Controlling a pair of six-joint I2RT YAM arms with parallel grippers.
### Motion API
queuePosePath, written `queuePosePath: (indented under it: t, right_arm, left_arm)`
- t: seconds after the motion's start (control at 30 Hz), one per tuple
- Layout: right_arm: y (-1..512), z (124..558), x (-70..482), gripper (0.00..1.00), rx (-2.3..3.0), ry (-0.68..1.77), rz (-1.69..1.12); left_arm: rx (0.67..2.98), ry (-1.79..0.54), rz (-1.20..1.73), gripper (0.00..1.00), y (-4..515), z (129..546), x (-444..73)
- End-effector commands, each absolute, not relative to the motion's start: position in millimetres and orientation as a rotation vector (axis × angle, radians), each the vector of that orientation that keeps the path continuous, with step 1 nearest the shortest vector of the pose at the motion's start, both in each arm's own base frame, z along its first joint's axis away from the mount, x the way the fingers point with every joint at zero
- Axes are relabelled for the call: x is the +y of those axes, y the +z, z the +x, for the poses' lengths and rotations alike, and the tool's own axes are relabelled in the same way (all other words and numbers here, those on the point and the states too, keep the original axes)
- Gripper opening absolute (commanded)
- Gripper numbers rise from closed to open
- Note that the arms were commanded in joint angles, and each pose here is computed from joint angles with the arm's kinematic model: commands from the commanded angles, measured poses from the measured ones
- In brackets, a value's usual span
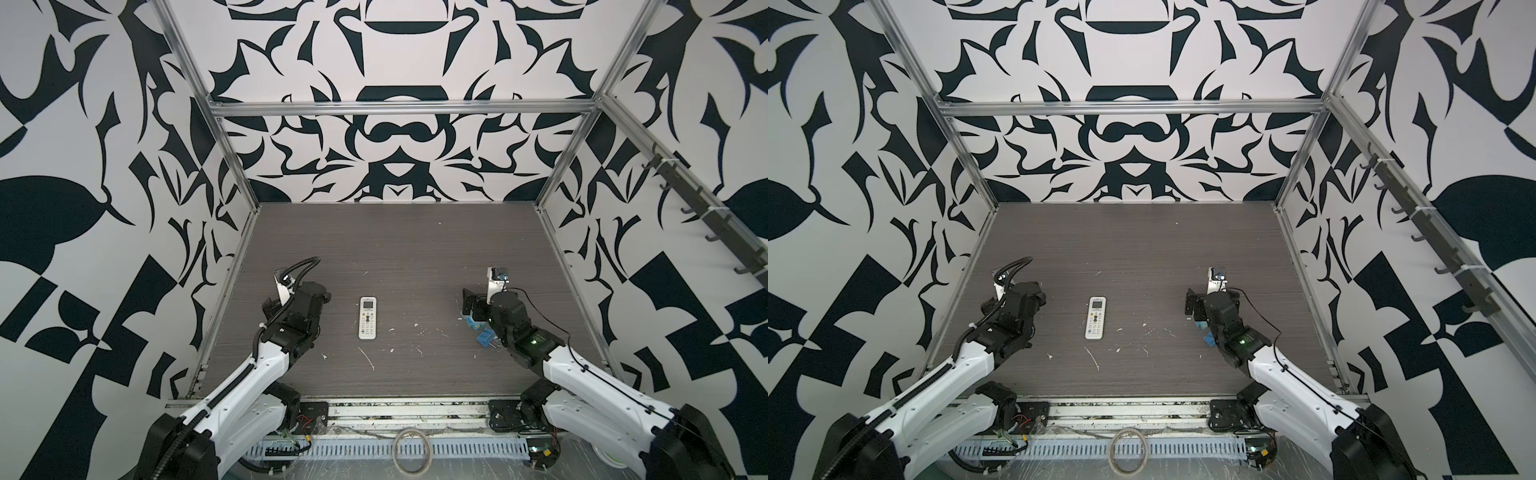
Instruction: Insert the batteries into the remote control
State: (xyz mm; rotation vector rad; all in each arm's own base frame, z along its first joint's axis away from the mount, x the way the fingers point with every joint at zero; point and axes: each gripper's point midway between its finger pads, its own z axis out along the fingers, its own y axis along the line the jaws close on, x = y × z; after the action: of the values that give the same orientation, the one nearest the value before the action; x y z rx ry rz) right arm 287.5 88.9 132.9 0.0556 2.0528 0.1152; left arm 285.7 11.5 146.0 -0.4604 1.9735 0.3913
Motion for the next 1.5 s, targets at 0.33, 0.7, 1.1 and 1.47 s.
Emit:
queuePosePath:
  t: [0.33,0.7,1.1,1.47]
  right_arm:
    - [159.8,299.9,51.1,1.0,1.919,-0.132,0.085]
    - [168.8,311.2,35.1,1.0,1.8,-0.303,0.049]
    - [140.5,332.1,28.6,1.0,1.788,-0.342,0.046]
    - [119.5,358.5,21.0,1.0,1.761,-0.401,0.023]
  left_arm:
    - [1.883,0.422,-0.205,0.99,145.6,310.7,19.3]
    - [1.913,0.409,-0.311,0.99,124.6,325.7,42.4]
    - [1.829,0.373,-0.239,0.99,131.3,350.8,37.0]
    - [1.743,0.267,-0.207,0.99,115.4,368.7,26.8]
